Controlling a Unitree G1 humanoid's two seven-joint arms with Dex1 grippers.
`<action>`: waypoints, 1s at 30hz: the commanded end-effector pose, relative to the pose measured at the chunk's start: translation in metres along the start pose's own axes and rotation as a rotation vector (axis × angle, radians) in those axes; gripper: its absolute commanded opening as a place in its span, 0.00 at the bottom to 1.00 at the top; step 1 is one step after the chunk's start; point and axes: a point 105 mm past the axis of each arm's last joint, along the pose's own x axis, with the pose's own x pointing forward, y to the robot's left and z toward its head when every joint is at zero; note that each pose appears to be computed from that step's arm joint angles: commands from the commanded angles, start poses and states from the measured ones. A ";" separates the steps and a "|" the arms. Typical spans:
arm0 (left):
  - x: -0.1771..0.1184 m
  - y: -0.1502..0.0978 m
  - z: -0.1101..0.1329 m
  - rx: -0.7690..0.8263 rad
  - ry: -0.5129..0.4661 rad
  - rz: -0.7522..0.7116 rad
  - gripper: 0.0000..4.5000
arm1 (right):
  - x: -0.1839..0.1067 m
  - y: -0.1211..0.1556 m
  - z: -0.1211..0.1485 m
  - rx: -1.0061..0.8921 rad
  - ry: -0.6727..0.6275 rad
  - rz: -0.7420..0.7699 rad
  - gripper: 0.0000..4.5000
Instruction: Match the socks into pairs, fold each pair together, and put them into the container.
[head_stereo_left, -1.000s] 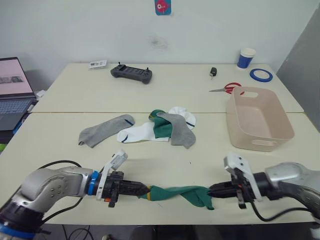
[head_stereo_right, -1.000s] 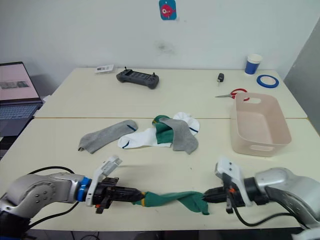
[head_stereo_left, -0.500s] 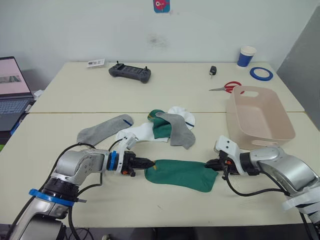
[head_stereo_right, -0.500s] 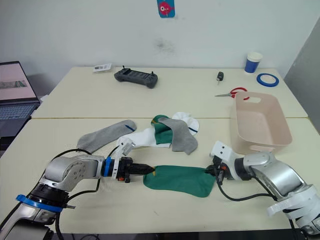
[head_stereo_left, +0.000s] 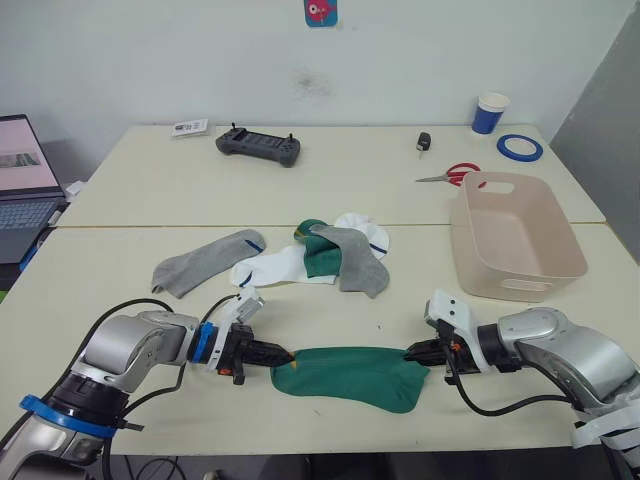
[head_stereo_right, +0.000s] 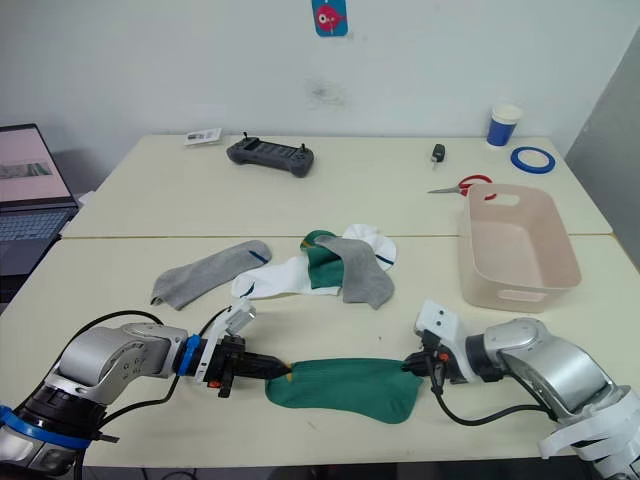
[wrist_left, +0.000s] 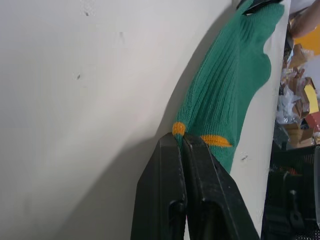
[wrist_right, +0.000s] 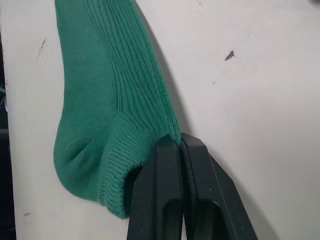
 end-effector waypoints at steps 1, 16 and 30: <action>-0.004 0.014 0.006 0.045 -0.038 0.088 0.00 | -0.002 -0.003 0.004 -0.021 -0.011 -0.029 0.01; -0.014 0.014 0.019 0.223 -0.165 0.121 0.34 | -0.015 -0.015 0.016 -0.037 -0.056 -0.098 0.75; -0.070 0.016 0.008 0.219 -0.272 0.323 0.99 | -0.062 -0.013 0.058 -0.321 -0.235 -0.208 1.00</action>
